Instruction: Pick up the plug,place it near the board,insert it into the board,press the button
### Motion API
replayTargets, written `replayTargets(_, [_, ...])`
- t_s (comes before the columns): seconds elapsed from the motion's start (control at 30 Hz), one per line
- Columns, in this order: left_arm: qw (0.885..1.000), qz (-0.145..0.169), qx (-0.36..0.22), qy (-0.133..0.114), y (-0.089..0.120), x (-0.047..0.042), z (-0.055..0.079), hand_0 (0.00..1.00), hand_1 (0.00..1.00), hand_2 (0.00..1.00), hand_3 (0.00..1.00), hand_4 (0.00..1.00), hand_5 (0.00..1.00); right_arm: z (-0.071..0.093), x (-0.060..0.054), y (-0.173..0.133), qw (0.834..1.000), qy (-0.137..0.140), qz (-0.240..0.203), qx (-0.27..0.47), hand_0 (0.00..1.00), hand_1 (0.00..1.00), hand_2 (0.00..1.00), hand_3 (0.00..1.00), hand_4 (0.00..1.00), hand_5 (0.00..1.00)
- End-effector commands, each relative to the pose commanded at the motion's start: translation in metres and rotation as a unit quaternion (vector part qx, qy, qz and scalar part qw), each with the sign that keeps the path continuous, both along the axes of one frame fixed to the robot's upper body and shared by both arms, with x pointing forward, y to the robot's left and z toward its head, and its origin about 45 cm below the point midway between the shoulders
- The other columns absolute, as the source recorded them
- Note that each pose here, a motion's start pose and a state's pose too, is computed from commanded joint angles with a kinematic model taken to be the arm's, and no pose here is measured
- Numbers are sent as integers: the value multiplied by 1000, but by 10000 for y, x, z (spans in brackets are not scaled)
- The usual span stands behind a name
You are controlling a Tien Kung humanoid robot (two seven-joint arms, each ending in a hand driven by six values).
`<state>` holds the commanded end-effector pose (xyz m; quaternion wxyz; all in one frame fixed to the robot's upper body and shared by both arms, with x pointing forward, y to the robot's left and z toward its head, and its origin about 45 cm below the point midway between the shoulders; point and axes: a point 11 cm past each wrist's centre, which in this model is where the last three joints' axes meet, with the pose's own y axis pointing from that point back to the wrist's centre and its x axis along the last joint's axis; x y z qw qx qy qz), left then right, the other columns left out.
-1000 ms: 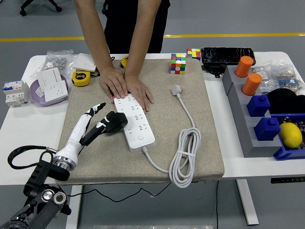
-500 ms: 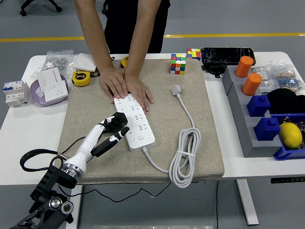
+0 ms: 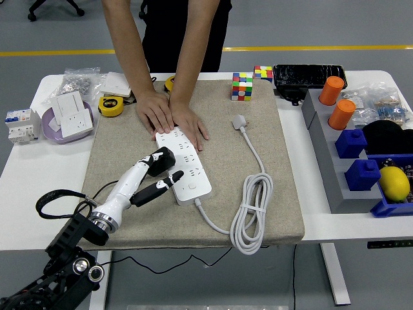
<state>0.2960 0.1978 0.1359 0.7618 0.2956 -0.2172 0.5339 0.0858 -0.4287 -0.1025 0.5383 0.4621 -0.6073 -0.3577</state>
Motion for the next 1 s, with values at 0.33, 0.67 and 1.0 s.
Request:
replayTargets(0.33, [993,-49,94,-52,-132,72,168,998,945,904,887,998,998,5,26,-1,1000,-3,-1,0,862,720,712,701,998,667])
replayTargets(0.67, [988,-69,128,-49,-185,43,122,998,946,904,887,998,998,11,30,-13,1000,-4,-2,-1,861,720,712,701,998,666])
replayTargets(1.0, [986,-46,106,-117,-142,91,535,998,948,908,887,998,998,13,23,-22,1000,-3,-3,-2,862,719,711,701,998,666])
